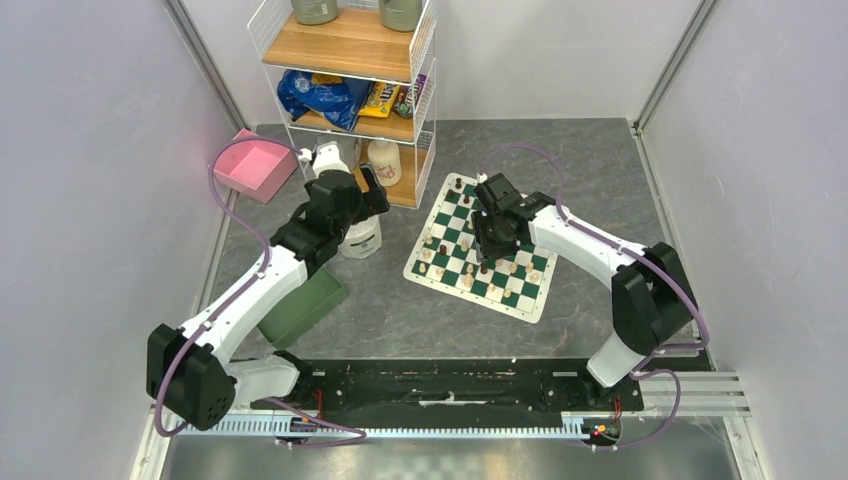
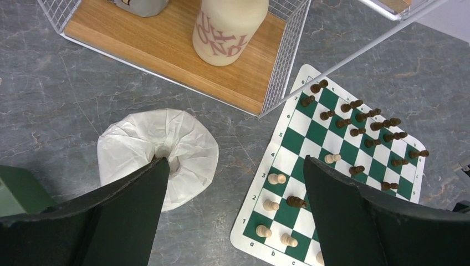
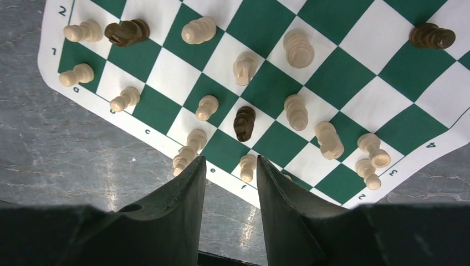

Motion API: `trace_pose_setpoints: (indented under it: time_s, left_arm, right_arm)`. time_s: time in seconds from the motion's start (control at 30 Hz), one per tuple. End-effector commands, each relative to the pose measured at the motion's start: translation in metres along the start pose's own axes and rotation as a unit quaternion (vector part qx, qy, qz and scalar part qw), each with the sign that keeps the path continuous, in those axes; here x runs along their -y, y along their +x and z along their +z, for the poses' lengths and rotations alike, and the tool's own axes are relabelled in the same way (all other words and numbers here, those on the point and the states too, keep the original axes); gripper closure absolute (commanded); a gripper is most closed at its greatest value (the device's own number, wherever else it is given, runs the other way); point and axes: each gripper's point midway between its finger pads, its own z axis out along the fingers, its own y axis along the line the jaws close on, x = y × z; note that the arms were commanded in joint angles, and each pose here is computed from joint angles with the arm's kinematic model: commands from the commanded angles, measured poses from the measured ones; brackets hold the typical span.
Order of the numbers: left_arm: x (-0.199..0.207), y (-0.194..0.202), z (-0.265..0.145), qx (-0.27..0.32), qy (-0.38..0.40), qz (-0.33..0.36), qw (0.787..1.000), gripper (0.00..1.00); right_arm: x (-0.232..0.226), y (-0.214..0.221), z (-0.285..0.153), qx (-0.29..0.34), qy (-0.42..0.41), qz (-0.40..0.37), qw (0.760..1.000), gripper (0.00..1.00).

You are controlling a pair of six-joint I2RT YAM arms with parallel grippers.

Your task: Set up the chess pieces on the board

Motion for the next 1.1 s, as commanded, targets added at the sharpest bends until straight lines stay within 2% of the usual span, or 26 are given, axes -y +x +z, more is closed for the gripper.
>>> trace_pose_setpoints:
  time_s: [0.0, 0.57, 1.07]
  left_arm:
    - [0.003, -0.014, -0.006, 0.025, 0.017, -0.005, 1.000, 0.02]
    - [-0.007, -0.003, 0.002, 0.010, 0.008, -0.006, 1.000, 0.02]
    - [-0.013, -0.001, 0.004, 0.008, 0.007, -0.013, 1.000, 0.02]
  right_arm:
    - [0.003, -0.004, 0.004, 0.007, 0.011, -0.012, 1.000, 0.54]
    - [-0.001, 0.003, 0.030, -0.021, 0.011, -0.017, 1.000, 0.57]
    - [-0.002, -0.002, 0.040, -0.016, 0.016, -0.021, 1.000, 0.62]
